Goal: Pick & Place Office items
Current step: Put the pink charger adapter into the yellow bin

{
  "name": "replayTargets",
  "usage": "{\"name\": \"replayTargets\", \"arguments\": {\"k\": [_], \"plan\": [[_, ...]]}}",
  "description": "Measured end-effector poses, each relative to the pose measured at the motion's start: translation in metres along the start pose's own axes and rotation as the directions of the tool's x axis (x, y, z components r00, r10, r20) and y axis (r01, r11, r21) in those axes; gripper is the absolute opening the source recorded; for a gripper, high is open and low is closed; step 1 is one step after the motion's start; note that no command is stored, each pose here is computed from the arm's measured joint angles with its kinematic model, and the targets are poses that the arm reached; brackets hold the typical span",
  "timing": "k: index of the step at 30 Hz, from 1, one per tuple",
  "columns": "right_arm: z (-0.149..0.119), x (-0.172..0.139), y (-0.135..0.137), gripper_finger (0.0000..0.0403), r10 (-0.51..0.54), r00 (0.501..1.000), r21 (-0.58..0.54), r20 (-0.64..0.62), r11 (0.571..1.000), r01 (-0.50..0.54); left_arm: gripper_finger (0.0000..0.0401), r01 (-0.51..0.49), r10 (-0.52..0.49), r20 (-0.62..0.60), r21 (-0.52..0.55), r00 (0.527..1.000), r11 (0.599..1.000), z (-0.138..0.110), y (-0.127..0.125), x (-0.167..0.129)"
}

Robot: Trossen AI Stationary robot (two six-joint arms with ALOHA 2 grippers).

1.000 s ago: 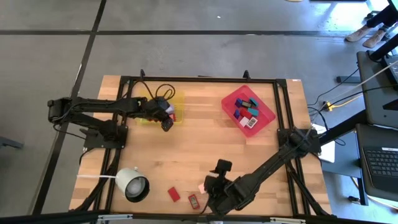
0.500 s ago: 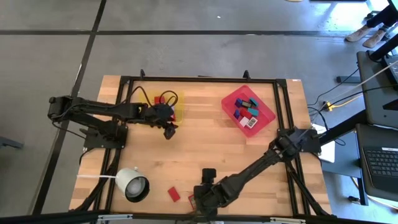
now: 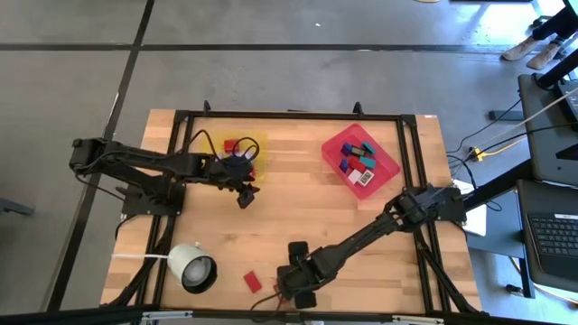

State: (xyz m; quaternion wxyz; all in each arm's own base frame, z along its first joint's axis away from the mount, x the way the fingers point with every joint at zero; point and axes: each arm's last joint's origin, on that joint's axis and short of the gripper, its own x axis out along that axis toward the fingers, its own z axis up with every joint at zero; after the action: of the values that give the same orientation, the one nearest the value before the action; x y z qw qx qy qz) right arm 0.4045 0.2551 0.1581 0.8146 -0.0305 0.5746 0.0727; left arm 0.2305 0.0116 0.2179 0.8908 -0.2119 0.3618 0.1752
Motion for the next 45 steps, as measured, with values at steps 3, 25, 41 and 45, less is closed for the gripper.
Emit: {"name": "replayTargets", "arguments": {"k": [3,25,41,45], "plan": [[-0.001,0.01,-0.004,0.0269,0.017,0.999,0.004,-0.031,1.0,-0.017,0.0206,0.011,-0.011,-0.002,0.008,1.0,1.0,-0.002,-0.003,0.0],[-0.01,0.02,0.003,0.0201,-0.135,0.991,0.038,-0.027,0.99,0.136,0.0202,0.177,-0.18,0.154,0.032,0.972,0.984,0.005,-0.032,-0.006],[-0.004,-0.09,0.008,0.0207,-0.542,0.765,0.308,0.348,0.836,0.453,0.02,0.575,-0.749,0.117,0.567,0.652,0.589,-0.001,-0.088,-0.051],[0.003,-0.116,0.007,0.0208,-0.561,0.703,0.396,0.437,0.822,0.409,0.02,0.585,-0.781,0.029,0.645,0.624,0.492,-0.017,-0.102,-0.053]]}}
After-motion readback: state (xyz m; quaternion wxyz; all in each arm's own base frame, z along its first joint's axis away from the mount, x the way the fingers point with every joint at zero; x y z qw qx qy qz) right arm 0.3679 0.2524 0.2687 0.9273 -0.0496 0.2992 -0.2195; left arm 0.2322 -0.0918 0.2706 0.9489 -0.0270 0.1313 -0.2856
